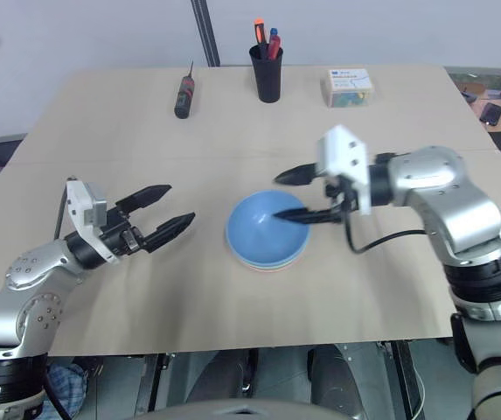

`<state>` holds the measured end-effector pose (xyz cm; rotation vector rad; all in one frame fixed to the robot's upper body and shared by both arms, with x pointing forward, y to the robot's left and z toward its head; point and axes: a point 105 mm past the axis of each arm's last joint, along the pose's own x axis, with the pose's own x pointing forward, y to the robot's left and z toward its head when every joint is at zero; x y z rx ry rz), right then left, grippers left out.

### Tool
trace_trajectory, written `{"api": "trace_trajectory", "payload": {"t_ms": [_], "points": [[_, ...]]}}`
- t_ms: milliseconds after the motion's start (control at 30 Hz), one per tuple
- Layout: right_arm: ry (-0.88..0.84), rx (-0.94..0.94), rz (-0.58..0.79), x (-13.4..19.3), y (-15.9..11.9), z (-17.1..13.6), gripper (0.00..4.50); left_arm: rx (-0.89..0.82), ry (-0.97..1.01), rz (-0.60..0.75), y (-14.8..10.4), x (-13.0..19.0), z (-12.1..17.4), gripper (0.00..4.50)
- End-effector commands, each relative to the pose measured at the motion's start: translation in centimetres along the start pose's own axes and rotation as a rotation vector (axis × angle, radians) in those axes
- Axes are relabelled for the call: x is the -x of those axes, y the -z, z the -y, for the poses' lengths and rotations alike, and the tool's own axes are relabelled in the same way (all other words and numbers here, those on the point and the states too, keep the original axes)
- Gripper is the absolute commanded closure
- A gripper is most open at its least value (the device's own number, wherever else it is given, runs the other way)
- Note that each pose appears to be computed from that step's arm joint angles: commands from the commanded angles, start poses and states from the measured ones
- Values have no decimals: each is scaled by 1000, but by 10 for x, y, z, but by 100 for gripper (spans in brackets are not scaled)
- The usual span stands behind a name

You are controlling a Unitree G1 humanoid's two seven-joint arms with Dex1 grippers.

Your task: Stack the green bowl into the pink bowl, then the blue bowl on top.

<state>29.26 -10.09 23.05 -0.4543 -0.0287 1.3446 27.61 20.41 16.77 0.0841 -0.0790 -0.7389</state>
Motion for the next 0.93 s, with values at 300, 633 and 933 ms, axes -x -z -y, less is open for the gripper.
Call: {"api": "trace_trajectory", "payload": {"t_ms": [300, 633, 933], "points": [[168, -132, 7, 76, 66, 3, 175, -59, -130, 1, 0, 44, 10, 0], [204, -123, 27, 99, 108, 0, 175, -63, -148, 4, 6, 61, 19, 0], [205, -125, 32, 104, 117, 0, 175, -76, -141, -9, 10, 65, 21, 0]]}}
